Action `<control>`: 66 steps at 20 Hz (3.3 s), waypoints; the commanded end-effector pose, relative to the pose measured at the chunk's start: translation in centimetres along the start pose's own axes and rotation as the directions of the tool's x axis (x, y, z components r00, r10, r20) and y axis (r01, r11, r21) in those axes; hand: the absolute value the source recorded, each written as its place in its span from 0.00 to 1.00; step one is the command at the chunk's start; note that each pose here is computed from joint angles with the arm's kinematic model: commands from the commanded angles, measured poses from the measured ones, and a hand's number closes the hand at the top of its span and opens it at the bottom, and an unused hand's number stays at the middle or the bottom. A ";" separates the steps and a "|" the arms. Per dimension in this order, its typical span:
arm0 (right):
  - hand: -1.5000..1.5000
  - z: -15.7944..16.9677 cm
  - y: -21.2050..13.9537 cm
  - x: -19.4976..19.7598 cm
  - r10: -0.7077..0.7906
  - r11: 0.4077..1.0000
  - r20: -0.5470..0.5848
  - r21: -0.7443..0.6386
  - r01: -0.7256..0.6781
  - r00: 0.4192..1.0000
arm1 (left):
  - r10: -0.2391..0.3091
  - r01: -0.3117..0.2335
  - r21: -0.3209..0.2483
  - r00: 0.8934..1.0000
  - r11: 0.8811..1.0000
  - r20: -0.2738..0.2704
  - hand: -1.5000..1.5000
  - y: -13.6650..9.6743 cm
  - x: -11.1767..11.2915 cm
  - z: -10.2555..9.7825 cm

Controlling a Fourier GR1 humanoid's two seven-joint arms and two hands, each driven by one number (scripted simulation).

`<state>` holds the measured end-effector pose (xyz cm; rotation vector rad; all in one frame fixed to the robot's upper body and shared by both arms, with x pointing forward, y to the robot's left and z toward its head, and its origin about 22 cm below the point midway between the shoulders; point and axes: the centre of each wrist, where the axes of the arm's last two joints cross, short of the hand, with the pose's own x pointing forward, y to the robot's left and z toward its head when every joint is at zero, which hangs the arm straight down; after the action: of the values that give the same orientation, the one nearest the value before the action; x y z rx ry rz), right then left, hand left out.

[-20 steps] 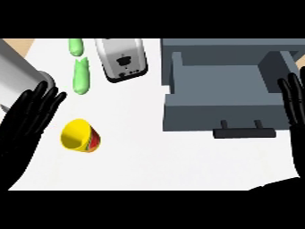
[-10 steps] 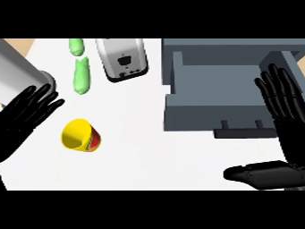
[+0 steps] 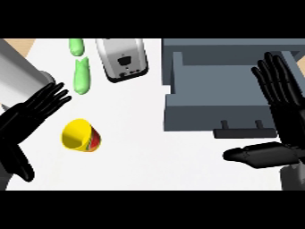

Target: Pick up the cup, place it into the drawer and close the drawer

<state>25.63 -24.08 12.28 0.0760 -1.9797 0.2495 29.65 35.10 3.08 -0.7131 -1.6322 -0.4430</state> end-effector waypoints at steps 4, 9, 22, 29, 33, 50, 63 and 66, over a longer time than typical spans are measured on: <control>0.00 0.3 0.2 0.8 0.030 1.000 0.013 -0.003 -0.030 0.999 | -0.044 0.047 0.048 0.997 0.998 -0.063 0.00 2.3 -3.2 0.2; 0.00 -0.8 -0.2 1.3 0.019 1.000 0.030 0.002 -0.019 0.999 | -0.043 0.053 0.078 0.992 0.996 -0.121 0.00 3.3 -6.0 0.9; 0.00 -2.3 -3.4 2.2 0.013 1.000 0.021 0.017 -0.013 1.000 | -0.070 0.086 0.123 0.989 0.989 -0.131 0.00 2.4 -10.9 4.1; 0.00 -1.6 -1.3 1.4 -0.004 1.000 0.028 0.021 0.003 1.000 | -0.065 0.079 0.144 0.993 0.986 -0.101 0.00 1.9 -12.2 3.4; 0.00 -3.6 -1.3 1.4 0.016 1.000 0.033 0.008 -0.017 0.999 | -0.068 0.078 0.134 0.994 0.988 -0.081 0.00 0.1 -14.2 3.3; 0.00 -3.1 -1.5 2.1 0.007 0.999 0.019 0.053 -0.008 1.000 | 0.073 -0.071 0.026 0.995 0.997 -0.068 0.00 -1.5 -15.3 -1.0; 0.00 -2.6 -3.0 2.4 0.025 1.000 0.022 0.002 -0.025 0.999 | -0.060 0.024 0.136 0.962 0.990 0.267 1.00 -3.0 -15.6 -2.6; 0.00 -3.0 -2.7 2.0 0.024 1.000 0.027 -0.008 -0.024 0.999 | -0.236 0.087 0.456 0.930 0.886 0.281 1.00 -2.4 -15.4 -2.2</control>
<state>27.73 -25.97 15.36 0.0576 -2.0021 0.2713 31.19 28.45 -10.90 -0.3711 -1.8386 -0.2769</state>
